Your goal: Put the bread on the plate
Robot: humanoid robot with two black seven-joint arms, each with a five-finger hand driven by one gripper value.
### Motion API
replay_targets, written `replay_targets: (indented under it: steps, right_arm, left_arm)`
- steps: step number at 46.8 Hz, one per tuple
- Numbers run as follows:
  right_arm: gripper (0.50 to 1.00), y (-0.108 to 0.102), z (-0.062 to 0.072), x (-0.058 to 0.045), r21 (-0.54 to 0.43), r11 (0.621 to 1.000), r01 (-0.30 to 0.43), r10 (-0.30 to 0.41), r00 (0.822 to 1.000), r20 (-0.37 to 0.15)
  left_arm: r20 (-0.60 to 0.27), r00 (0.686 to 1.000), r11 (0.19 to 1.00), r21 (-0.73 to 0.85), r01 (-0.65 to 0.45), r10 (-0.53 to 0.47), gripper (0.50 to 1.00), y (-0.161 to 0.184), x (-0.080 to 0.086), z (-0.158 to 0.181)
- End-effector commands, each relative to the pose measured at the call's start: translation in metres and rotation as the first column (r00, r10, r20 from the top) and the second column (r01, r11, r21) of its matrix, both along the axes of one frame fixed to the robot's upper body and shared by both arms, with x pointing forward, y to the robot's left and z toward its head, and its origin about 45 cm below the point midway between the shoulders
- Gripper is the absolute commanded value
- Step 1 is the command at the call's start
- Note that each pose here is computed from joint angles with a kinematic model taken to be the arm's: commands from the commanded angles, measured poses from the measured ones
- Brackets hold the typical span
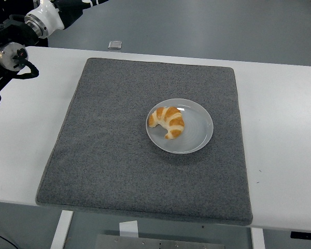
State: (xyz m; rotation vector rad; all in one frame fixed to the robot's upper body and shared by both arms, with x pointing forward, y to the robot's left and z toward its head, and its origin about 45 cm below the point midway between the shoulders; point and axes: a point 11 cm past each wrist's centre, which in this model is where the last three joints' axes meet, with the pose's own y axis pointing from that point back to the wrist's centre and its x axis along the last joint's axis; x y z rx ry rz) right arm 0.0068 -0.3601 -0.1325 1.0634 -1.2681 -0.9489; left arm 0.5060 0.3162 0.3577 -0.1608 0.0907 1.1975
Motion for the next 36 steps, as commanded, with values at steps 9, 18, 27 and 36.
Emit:
replay_targets:
  steps: [9,18,27,36]
  right_arm:
    - [0.952,0.000,0.000,0.000,0.000,1.000,0.001,-0.001,1.000,0.000]
    - [0.952,0.000,0.000,0.001,0.001,1.000,-0.001,0.001,1.000,0.001]
    - [0.952,0.000,0.000,0.000,0.001,1.000,-0.001,0.001,1.000,0.000]
    - [0.952,0.001,0.000,0.001,0.003,1.000,-0.004,0.004,1.000,0.000]
  left_arm:
    - [-0.083,0.996,0.994,-0.109,-0.028,0.019,0.990,0.010,-0.008,-0.035]
    - [-0.102,0.995,0.993,-0.120,-0.021,0.009,0.990,0.012,-0.012,-0.047]
    - [-0.096,0.995,0.992,-0.128,-0.011,-0.001,0.990,0.011,-0.013,-0.047]
    - [-0.107,0.994,0.990,-0.140,-0.011,-0.004,0.992,0.007,-0.015,-0.057]
